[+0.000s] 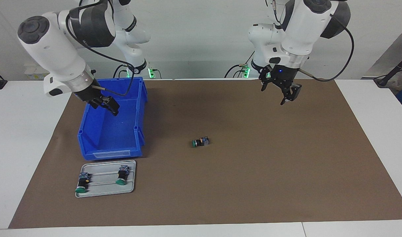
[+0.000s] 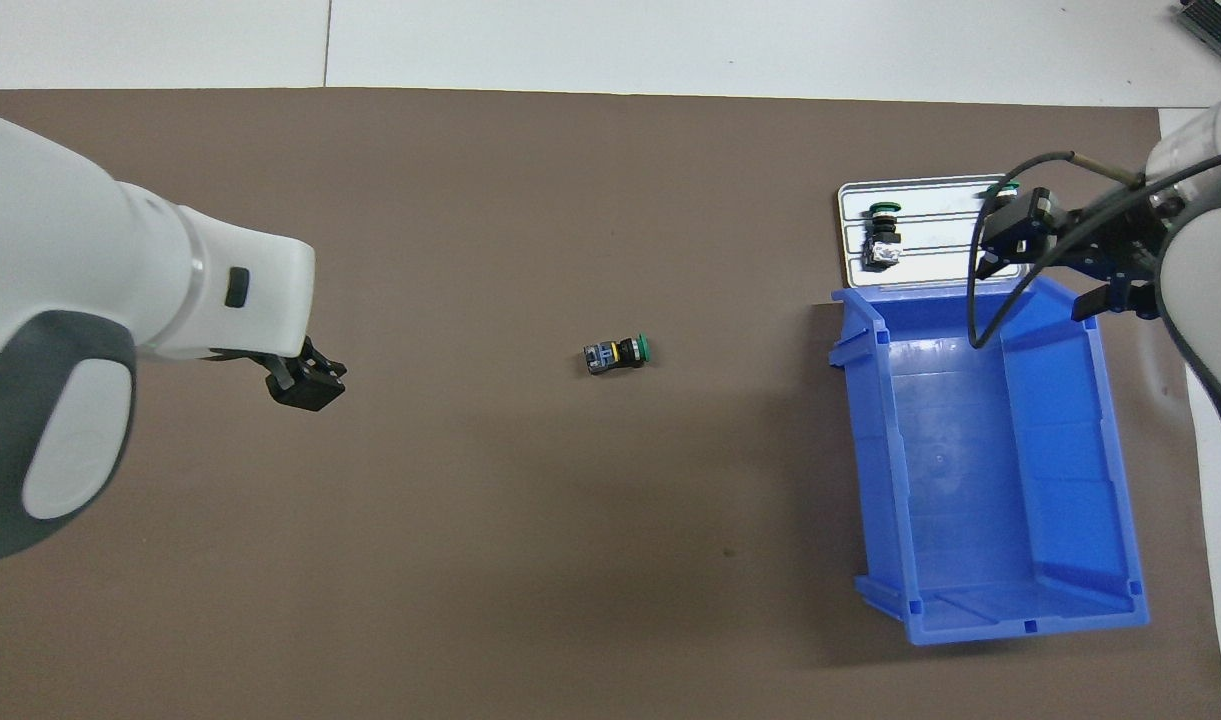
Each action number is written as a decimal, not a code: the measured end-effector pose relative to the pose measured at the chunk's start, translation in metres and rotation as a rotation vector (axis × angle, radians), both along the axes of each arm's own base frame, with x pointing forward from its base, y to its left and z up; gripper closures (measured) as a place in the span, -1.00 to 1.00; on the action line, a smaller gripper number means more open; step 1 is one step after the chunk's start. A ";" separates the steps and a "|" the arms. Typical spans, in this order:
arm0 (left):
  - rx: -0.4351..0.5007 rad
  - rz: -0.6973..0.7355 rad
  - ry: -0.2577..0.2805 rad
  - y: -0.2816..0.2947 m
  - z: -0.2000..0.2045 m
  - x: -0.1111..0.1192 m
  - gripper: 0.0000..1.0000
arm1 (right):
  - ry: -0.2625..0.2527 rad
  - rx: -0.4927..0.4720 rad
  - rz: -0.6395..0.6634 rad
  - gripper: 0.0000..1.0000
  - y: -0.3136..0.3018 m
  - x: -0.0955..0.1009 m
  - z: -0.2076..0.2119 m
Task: Place and press button with both arms
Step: 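Withdraw the right gripper to the bin while the left gripper approaches the button, then grasp the green-capped button with the left gripper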
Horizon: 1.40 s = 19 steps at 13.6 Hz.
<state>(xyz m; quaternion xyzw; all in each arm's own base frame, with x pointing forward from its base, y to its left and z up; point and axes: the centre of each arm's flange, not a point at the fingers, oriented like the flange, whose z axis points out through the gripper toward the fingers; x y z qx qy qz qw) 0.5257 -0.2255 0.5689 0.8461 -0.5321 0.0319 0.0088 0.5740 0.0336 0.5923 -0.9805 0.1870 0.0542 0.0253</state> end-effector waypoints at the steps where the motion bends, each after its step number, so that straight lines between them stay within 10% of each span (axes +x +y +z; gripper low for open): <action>1: -0.001 -0.047 0.000 -0.018 -0.015 0.000 -0.94 | -0.007 -0.002 0.014 -0.89 0.006 -0.013 0.007; 5: -0.040 -0.143 -0.052 -0.094 -0.082 0.010 -0.94 | -0.039 -0.063 0.104 -0.90 0.045 -0.045 0.021; 19: -0.042 -0.138 0.008 -0.205 -0.210 0.026 -0.82 | -0.134 -0.052 0.253 -0.95 -0.011 -0.019 0.047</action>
